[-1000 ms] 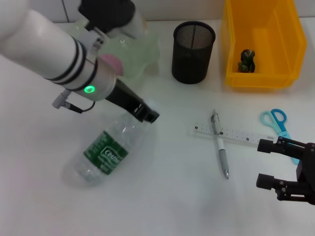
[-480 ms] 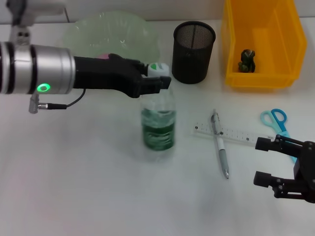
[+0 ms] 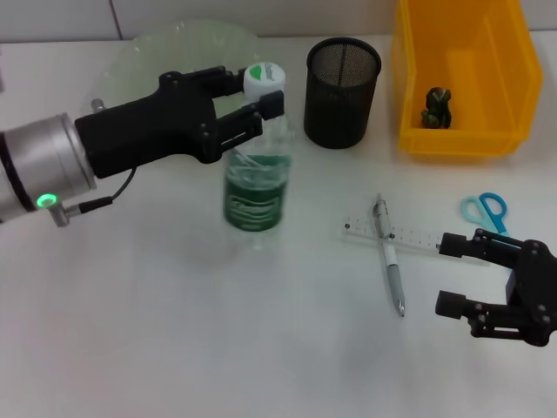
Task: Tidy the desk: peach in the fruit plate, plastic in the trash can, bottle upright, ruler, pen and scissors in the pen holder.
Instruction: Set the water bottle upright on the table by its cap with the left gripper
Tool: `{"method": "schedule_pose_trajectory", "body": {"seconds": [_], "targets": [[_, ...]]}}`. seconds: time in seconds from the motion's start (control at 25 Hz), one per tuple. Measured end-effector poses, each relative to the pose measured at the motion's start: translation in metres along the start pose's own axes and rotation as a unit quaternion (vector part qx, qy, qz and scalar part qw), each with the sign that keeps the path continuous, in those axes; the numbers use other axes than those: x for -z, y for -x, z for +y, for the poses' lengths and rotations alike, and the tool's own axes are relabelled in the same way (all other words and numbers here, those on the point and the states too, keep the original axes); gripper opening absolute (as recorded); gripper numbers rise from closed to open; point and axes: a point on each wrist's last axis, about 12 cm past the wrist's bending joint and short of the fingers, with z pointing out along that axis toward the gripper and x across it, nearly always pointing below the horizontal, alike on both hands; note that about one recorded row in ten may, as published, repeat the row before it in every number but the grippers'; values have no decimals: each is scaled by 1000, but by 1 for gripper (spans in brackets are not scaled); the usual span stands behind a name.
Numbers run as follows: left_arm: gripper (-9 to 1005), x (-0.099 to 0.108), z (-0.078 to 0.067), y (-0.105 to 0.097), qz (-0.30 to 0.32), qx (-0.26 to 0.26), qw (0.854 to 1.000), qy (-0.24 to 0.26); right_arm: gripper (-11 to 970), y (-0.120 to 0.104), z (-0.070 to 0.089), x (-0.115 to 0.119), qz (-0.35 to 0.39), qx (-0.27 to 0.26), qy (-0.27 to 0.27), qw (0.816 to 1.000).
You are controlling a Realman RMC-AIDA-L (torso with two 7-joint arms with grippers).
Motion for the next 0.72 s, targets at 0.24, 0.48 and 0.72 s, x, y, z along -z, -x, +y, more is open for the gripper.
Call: {"method": "schedule_pose_trajectory", "body": {"seconds": [0.24, 0.48, 0.72], "targets": [[444, 4, -2, -7, -31, -18, 999, 6, 848, 3, -2, -3, -14, 4, -5, 1000], [441, 22, -12, -40, -102, -100, 987, 67, 848, 6, -4, -7, -18, 7, -2, 1000], [438, 22, -13, -55, -102, -113, 983, 103, 848, 9, -6, -13, -22, 7, 4, 1000]]}}
